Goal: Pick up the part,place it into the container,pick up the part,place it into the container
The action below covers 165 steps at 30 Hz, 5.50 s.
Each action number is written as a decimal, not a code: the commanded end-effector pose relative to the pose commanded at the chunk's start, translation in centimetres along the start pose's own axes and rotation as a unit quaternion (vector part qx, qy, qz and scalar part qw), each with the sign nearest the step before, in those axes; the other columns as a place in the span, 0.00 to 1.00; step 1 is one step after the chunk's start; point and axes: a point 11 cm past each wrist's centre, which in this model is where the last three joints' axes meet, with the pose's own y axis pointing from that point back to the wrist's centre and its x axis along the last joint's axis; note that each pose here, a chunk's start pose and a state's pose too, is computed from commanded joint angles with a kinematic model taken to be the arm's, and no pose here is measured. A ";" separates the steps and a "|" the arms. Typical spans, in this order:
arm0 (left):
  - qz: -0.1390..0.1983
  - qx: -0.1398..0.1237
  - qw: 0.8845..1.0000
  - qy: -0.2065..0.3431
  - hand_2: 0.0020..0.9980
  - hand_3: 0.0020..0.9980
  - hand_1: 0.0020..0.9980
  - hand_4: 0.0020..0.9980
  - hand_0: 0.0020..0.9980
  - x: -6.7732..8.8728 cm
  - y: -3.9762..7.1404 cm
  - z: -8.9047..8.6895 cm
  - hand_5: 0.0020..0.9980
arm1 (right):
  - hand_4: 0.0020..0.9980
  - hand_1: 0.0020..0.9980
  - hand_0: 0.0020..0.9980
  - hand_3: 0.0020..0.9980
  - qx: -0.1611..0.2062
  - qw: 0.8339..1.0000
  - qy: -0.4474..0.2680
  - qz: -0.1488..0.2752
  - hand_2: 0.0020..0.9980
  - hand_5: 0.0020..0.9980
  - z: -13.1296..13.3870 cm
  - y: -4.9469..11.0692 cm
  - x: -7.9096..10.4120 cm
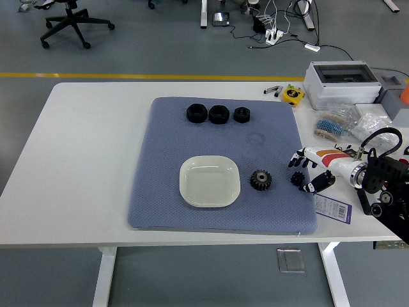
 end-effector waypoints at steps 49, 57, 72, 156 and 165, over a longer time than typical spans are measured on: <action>-0.004 0.002 1.000 -0.009 0.95 0.73 0.92 0.69 0.92 -0.2 0.0 0.1 0.80 | 0.80 0.48 0.43 0.50 -0.011 1.000 0.000 -0.005 0.51 0.17 0.5 -0.3 -0.4; -0.003 0.002 1.000 -0.011 0.95 0.73 0.92 0.69 0.92 -0.2 0.0 0.1 0.80 | 0.79 0.43 0.35 0.49 -0.008 1.000 -0.001 0.000 0.47 0.20 0.3 -0.4 -0.3; -0.003 0.001 1.000 -0.012 0.95 0.73 0.92 0.69 0.92 -0.2 0.0 0.2 0.80 | 0.73 0.36 0.21 0.50 -0.002 1.000 -0.020 0.005 0.44 0.29 -0.1 -0.4 0.1; 0.000 0.005 1.000 -0.013 0.94 0.72 0.92 0.69 0.92 -0.4 0.0 0.1 0.80 | 1.00 0.62 0.55 0.75 0.069 0.995 0.070 -0.020 0.69 0.40 -8.0 -3.0 0.1; -0.002 0.005 1.000 -0.013 0.94 0.72 0.92 0.69 0.92 -0.6 0.0 0.0 0.80 | 1.00 0.59 0.53 0.67 0.054 0.997 0.056 -0.022 0.67 0.38 -7.2 -3.7 -0.8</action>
